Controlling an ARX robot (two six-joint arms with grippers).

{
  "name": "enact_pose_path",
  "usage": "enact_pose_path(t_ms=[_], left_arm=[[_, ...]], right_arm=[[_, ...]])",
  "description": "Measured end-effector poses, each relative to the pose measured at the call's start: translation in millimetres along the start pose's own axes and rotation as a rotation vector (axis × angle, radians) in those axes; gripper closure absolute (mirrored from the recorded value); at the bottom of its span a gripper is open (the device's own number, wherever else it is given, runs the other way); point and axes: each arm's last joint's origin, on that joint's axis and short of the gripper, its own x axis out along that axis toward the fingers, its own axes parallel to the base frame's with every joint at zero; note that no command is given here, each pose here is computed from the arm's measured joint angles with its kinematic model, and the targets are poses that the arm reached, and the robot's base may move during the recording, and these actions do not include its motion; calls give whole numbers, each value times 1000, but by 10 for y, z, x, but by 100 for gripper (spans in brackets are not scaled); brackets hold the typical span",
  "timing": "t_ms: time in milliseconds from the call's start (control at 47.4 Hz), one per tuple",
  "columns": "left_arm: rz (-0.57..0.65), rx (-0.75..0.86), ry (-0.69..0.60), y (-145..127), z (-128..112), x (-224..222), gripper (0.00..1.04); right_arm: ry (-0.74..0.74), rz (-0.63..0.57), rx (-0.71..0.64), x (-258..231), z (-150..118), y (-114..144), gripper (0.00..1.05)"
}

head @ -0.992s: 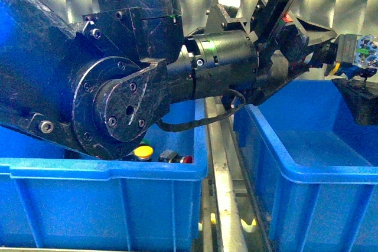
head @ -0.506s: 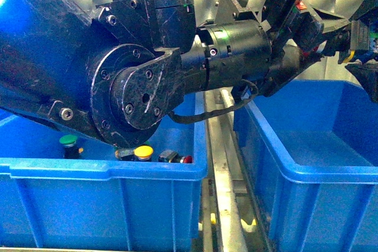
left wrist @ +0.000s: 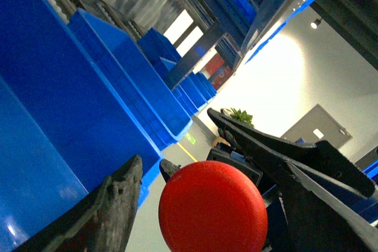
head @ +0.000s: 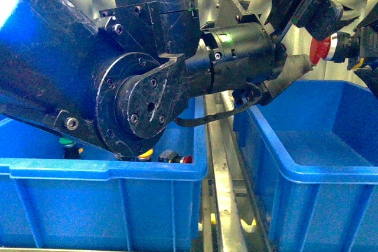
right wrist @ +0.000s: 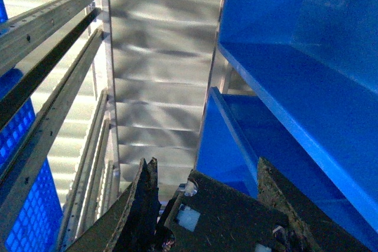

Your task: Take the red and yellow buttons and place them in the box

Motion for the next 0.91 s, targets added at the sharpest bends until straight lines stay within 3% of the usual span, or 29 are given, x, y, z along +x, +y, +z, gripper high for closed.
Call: enact_pose_path(t_ms=[148, 422, 570, 844, 907], left_arm=[[12, 1, -34, -12, 49, -63, 7], [60, 99, -129, -351, 401, -400, 8], [135, 196, -148, -588, 528, -853, 8], [362, 335, -196, -1016, 473, -1943, 8], [662, 371, -295, -1101, 387, -2110, 17]], right_arm=[[-14, -1, -1, 10, 49, -35, 65], [-32, -8, -16, 57, 82, -99, 65], [-42, -16, -56, 61, 94, -159, 65], [-55, -37, -147, 87, 47, -242, 65], [-59, -41, -165, 85, 21, -249, 65]])
